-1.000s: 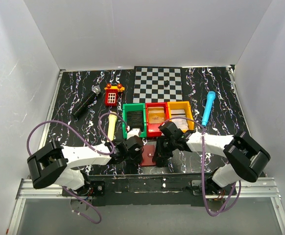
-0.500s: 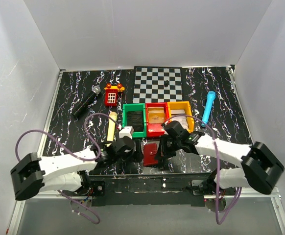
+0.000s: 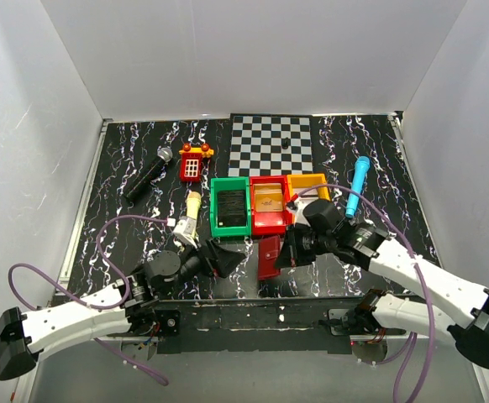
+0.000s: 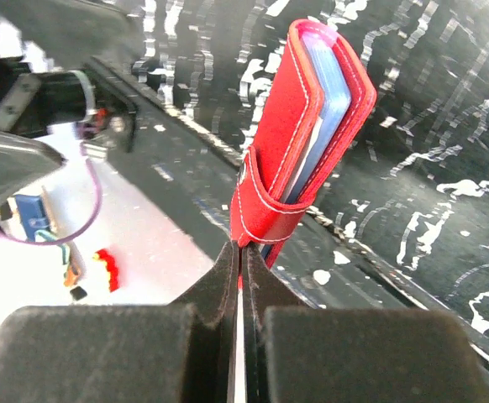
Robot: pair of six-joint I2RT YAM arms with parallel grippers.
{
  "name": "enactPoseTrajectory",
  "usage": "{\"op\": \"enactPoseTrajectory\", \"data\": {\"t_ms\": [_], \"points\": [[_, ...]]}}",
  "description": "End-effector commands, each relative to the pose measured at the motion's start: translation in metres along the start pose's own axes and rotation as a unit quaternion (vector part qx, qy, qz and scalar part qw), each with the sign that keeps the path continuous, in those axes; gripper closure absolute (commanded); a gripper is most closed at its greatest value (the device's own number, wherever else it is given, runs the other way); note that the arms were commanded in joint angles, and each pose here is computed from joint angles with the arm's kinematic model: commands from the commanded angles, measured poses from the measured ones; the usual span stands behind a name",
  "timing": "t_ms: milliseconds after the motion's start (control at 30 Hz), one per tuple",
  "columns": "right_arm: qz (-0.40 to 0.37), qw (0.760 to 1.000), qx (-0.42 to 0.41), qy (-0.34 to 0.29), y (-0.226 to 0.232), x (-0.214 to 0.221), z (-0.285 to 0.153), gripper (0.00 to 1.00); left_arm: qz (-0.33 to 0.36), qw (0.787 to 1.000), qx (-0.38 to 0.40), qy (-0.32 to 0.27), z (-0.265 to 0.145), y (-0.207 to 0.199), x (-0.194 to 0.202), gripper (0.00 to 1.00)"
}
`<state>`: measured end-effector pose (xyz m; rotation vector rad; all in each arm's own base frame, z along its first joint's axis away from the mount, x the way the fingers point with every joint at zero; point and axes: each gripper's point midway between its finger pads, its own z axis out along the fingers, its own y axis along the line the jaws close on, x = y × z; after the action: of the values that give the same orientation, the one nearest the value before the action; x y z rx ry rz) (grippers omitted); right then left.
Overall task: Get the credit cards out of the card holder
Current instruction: Pick up the card holder from the center of the board.
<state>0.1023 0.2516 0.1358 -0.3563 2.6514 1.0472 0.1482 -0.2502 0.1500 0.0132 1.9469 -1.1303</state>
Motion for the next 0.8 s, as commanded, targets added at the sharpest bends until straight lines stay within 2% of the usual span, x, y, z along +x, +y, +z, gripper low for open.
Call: {"op": "enactPoseTrajectory", "data": {"t_ms": [0, 67, 200, 267, 467, 767], "points": [[-0.075, 0.993, -0.093, -0.016, 0.058, -0.016, -0.042, 0.99, 0.007, 0.988, 0.144, -0.058, -0.012, -0.057, -0.03, 0.02], [-0.096, 0.987, -0.131, -0.016, 0.077, -0.017, -0.055, 0.99, 0.008, 0.982, 0.178, -0.057, -0.017, -0.069, -0.032, 0.02], [-0.122, 0.974, -0.192, -0.015, 0.103, -0.016, -0.072, 0.99, -0.004, 0.956, 0.287, -0.056, -0.035, -0.1, -0.034, 0.02], [-0.129, 0.967, -0.217, -0.021, 0.112, -0.016, -0.077, 0.99, -0.014, 0.949, 0.309, -0.056, -0.039, -0.102, -0.034, 0.02], [-0.148, 0.952, -0.266, -0.036, 0.125, -0.014, -0.085, 0.99, -0.027, 0.939, 0.337, -0.063, -0.048, -0.101, -0.042, 0.02], [-0.16, 0.936, -0.31, -0.039, 0.136, -0.011, -0.092, 0.99, -0.022, 0.936, 0.35, -0.034, -0.043, -0.11, -0.039, 0.02]]}}
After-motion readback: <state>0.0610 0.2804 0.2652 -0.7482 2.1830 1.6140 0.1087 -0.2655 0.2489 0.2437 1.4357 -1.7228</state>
